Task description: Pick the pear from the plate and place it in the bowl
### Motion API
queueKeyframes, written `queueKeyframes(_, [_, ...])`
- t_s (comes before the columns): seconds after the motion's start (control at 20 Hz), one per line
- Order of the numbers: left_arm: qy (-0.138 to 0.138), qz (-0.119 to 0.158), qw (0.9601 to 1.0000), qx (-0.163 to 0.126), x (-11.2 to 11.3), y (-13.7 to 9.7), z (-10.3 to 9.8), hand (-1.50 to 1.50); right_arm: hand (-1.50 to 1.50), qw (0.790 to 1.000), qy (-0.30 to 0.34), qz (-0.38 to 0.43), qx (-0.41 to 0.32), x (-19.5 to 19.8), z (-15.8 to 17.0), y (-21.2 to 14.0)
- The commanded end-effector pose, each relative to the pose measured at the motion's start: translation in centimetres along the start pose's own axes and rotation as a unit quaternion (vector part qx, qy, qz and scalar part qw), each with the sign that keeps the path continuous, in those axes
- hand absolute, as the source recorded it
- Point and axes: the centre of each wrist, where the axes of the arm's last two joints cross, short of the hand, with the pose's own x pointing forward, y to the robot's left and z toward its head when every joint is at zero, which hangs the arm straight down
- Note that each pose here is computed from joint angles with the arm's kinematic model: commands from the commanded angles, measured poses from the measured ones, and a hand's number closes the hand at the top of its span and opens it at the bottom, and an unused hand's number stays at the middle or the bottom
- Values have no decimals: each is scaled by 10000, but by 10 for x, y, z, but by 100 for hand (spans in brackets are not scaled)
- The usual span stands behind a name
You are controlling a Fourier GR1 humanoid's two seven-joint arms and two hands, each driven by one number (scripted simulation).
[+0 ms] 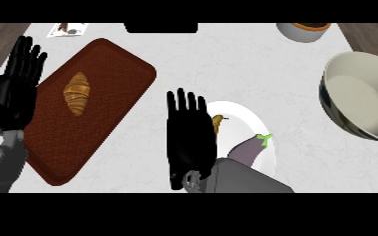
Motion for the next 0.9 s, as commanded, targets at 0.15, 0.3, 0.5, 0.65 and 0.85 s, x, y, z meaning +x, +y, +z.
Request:
queueKeyframes(0.15, [-21,50,10000,6,-1,-7,0,0,-150,9901,1224,588,351,7,-3,2])
queueKeyframes(0.3, [-37,-13,10000,-11,6,16,0,0,-150,9882,1381,465,470,0,-6,5])
queueKeyframes(0.5, [4,-29,10000,13,7,4,-14,0,-150,9899,1318,337,394,-1,-6,-3])
queueKeyframes(0.65, [-1,11,10000,19,-1,-3,6,0,-150,9872,1512,334,386,-10,-13,5])
queueKeyframes(0.85, [-36,78,10000,17,-10,14,8,0,-150,9877,1473,412,337,-23,-6,35])
